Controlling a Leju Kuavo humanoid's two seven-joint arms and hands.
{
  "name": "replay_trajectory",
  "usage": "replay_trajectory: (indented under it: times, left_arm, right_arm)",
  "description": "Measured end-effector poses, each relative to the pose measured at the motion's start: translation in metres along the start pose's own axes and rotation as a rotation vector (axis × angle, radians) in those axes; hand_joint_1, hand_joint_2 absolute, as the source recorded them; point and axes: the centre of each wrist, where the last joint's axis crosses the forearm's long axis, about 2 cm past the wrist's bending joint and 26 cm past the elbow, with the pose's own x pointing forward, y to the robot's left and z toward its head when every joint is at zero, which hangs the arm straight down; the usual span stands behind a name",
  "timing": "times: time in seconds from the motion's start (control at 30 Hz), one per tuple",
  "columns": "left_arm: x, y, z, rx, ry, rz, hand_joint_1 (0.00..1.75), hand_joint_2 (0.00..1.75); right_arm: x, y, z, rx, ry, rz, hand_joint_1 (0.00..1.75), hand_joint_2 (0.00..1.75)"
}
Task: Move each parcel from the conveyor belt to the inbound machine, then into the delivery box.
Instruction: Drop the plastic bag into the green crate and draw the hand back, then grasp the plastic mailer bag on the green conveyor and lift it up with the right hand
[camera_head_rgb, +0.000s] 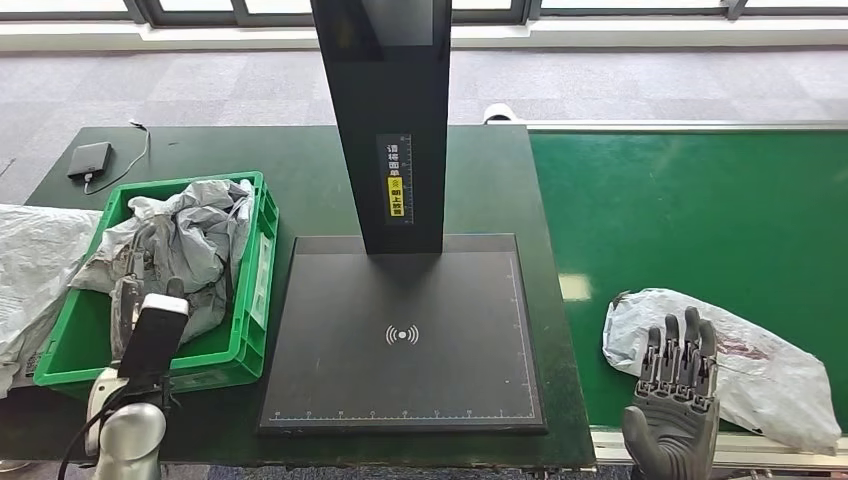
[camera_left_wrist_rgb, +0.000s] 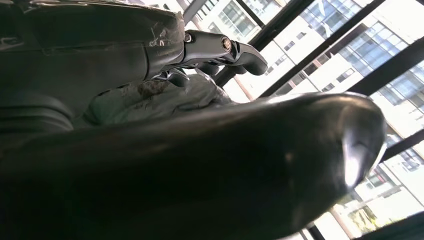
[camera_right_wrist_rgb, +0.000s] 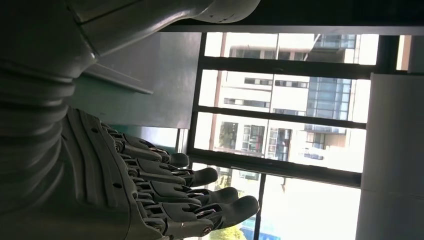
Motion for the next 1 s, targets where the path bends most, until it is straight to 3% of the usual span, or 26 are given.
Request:
replay_trajectory:
  times: [0.13,0.33,0.53,0.77,1.0]
  left_arm:
    - [0.016,-0.017,0.029,-0.02,-0.146,0.139,0.0,0.0]
    - [0.054,-0.043,0.05,-0.055,-0.325,0.484,0.0,0.0]
    - [0.081,-0.06,0.055,-0.107,-0.375,0.774,0.0,0.0]
    - [0.092,-0.068,0.059,-0.096,-0.374,0.887,0.0,0.0]
    - [0.094,-0.071,0.062,-0.081,-0.361,0.898,0.0,0.0]
  right_arm:
    - [-0.004,-0.01,0.001,0.011,0.002,0.079,0.0,1.75]
    - [-0.018,-0.043,0.002,0.012,0.044,0.384,0.0,1.75]
    - [-0.034,-0.069,0.004,-0.01,0.168,0.659,0.0,1.75]
    - [-0.055,-0.091,0.01,-0.032,0.372,0.956,0.0,1.75]
    - [-0.064,-0.098,0.015,-0.052,0.439,0.99,0.0,1.75]
